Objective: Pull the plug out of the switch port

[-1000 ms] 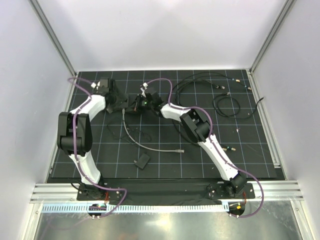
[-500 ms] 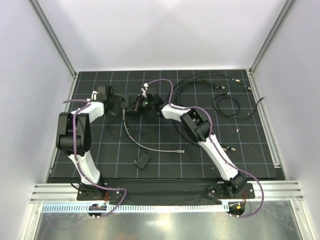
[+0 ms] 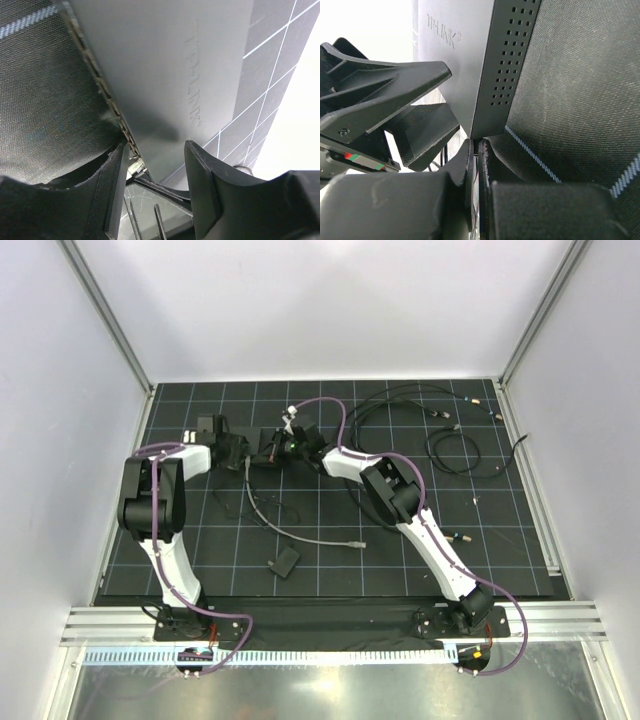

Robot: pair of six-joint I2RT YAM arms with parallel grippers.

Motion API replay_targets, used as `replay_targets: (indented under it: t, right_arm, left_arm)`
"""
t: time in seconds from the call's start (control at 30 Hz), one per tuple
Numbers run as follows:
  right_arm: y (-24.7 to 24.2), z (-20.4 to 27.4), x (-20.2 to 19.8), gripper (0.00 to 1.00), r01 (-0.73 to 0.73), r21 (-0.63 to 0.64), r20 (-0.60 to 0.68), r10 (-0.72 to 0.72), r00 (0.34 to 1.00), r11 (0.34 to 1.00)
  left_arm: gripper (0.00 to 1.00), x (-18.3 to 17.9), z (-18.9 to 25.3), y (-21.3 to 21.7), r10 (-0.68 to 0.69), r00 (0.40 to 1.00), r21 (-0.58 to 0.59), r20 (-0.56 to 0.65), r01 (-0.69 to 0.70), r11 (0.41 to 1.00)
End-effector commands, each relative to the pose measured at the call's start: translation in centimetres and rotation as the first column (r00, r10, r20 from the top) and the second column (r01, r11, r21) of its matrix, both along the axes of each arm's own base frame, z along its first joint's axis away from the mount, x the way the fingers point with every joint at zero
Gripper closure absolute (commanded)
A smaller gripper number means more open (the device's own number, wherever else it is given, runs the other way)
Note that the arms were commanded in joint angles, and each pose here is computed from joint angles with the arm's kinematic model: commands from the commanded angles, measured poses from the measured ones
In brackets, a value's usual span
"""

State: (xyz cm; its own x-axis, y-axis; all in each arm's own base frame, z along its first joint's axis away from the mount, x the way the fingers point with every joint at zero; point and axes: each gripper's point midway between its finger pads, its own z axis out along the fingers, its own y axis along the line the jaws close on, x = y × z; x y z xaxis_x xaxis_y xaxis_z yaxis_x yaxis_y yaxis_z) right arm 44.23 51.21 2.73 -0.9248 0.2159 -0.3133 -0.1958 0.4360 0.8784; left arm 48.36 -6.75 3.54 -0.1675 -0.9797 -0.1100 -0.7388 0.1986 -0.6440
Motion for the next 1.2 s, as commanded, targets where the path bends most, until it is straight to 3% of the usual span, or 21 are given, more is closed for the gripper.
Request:
replay_targets:
  t: [0.0, 0.2, 0.3, 0.37, 0.43, 0.57, 0.6, 0.63, 0.67, 0.7, 0.77, 0.8, 0.87, 1.0, 1.1, 1.17]
  right_arm:
    - [-1.2, -6.4, -3.6, 0.99, -0.049, -0.214, -0.115, 0.024, 0.993, 0.976]
    - [-2.3, -7.3, -6.0, 0.99, -0.049, -0.4, -0.087, 0.015, 0.996, 0.915]
    - [-1.3, -7.5, -8.0, 0.99, -0.1, -0.296, -0.131, 0.064, 0.989, 0.95]
    - [-0.7, -5.4, -7.3, 0.99, -0.097, -0.106, -0.166, 0.078, 0.983, 0.99]
    - [-0.3, -2.2, -6.8, 0.99, -0.1, 0.112, -0.193, 0.12, 0.974, 0.989]
    - [0.1, -0.9, -8.1, 0.99, -0.189, 0.082, -0.132, 0.199, 0.971, 0.978]
    - [-0.8, -2.6, -8.6, 0.99, -0.18, -0.009, -0.204, 0.175, 0.963, 0.984]
    - [-1.7, -4.0, -8.4, 0.99, -0.161, -0.103, -0.184, 0.14, 0.973, 0.982]
    - [-2.6, -5.2, -7.3, 0.99, -0.126, -0.231, -0.075, 0.111, 0.991, 0.965]
    - [-5.0, -8.3, -8.9, 0.99, -0.155, -0.393, -0.156, 0.1, 0.983, 0.906]
    - [-4.6, -7.6, -7.5, 0.99, -0.167, -0.492, -0.077, 0.149, 0.986, 0.854]
    - [-4.8, -8.9, -8.7, 0.99, -0.181, -0.553, -0.1, 0.151, 0.983, 0.813]
    - [-3.3, -8.5, -9.5, 0.99, -0.214, -0.522, -0.103, 0.187, 0.977, 0.826]
    - [-1.0, -7.5, -10.8, 0.99, -0.267, -0.298, -0.168, 0.225, 0.96, 0.916]
    - [0.1, -1.9, -10.3, 0.99, -0.279, -0.068, -0.068, 0.274, 0.959, 0.958]
    - [-0.6, 0.0, -11.5, 0.99, -0.323, 0.053, -0.113, 0.328, 0.938, 0.945]
  left_arm:
    - [0.49, 0.4, -1.3, 1.4, 0.077, 0.997, 0.041, 0.012, -0.077, 0.996]
    - [0.53, 0.1, -1.8, 1.5, 0.13, 0.991, 0.009, 0.022, -0.13, 0.991]
    - [0.59, 0.2, -1.7, 1.7, 0.153, 0.987, -0.001, 0.046, -0.153, 0.988]
    - [0.6, 0.5, -1.4, 1.5, 0.144, 0.988, -0.007, 0.054, -0.144, 0.99]
    - [0.6, 0.5, -1.2, 1.5, 0.145, 0.988, -0.006, 0.06, -0.145, 0.989]
    - [0.6, 0.7, -0.8, 2.0, 0.152, 0.986, 0.021, 0.072, -0.154, 0.988]
    - [0.6, 0.8, -0.7, 2.0, 0.15, 0.986, 0.023, 0.075, -0.152, 0.988]
    - [0.6, 0.8, -0.9, 1.9, 0.15, 0.986, 0.019, 0.072, -0.152, 0.988]
    - [0.6, 0.8, -0.9, 1.8, 0.148, 0.986, 0.015, 0.071, -0.15, 0.989]
    - [0.6, 0.8, -1.0, 1.8, 0.151, 0.986, 0.007, 0.068, -0.151, 0.988]
    - [0.6, 0.8, -1.1, 1.6, 0.156, 0.985, -0.005, 0.072, -0.156, 0.988]
    - [0.6, 0.8, -1.2, 1.8, 0.162, 0.984, -0.008, 0.075, -0.162, 0.987]
    - [0.6, 0.8, -1.0, 1.9, 0.174, 0.981, -0.014, 0.085, -0.174, 0.985]
    - [0.61, 0.9, -0.4, 2.1, 0.177, 0.98, -0.003, 0.096, -0.177, 0.984]
    - [0.61, 1.1, 0.4, 2.5, 0.171, 0.979, 0.009, 0.111, -0.173, 0.985]
    - [0.61, 1.0, 0.8, 2.7, 0.173, 0.978, 0.022, 0.118, -0.176, 0.984]
